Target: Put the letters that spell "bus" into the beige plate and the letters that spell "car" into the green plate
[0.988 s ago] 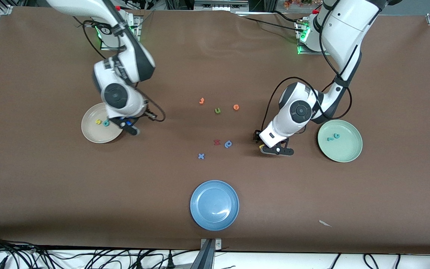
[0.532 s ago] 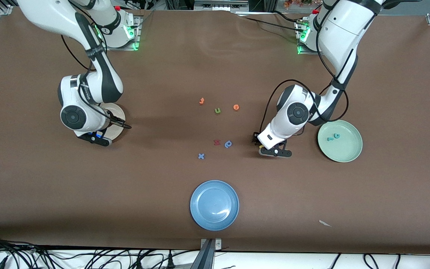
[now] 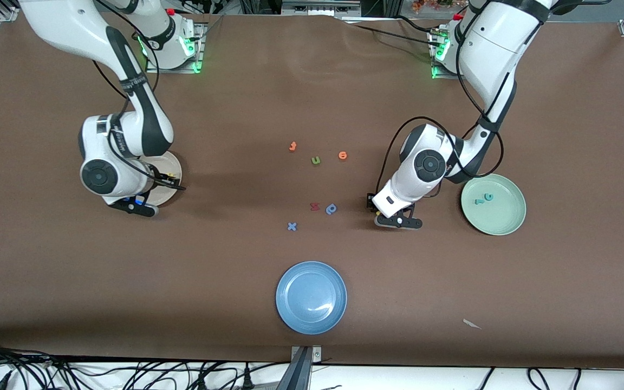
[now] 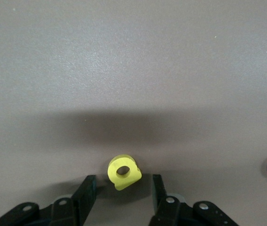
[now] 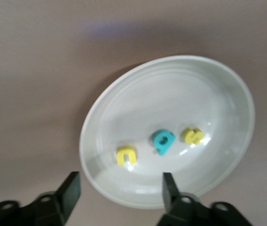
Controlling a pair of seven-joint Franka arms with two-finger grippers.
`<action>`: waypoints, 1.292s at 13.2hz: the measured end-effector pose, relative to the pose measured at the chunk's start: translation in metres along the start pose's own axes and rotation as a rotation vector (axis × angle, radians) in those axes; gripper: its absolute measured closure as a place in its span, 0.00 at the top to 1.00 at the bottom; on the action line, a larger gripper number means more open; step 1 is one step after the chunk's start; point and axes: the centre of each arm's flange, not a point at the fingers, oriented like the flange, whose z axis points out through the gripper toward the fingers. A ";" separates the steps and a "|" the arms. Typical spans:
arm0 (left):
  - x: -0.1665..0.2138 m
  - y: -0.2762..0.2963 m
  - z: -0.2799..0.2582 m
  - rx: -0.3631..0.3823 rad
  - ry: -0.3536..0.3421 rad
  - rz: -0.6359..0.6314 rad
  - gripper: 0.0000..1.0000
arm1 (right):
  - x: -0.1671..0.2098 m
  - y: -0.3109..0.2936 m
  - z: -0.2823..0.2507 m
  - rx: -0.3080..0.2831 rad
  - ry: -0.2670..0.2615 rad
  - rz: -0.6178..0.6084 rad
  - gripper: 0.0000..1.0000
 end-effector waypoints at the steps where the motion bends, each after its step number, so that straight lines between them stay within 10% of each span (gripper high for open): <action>1: 0.000 0.000 0.000 0.001 0.000 0.000 0.56 | -0.001 0.000 -0.034 -0.003 -0.010 -0.008 0.96; 8: 0.001 -0.003 0.002 0.005 -0.001 -0.005 0.45 | -0.027 0.036 -0.237 0.031 0.050 -0.190 1.00; 17: 0.001 -0.003 0.002 0.005 0.000 -0.005 0.39 | -0.025 0.054 -0.253 0.059 0.193 -0.269 0.99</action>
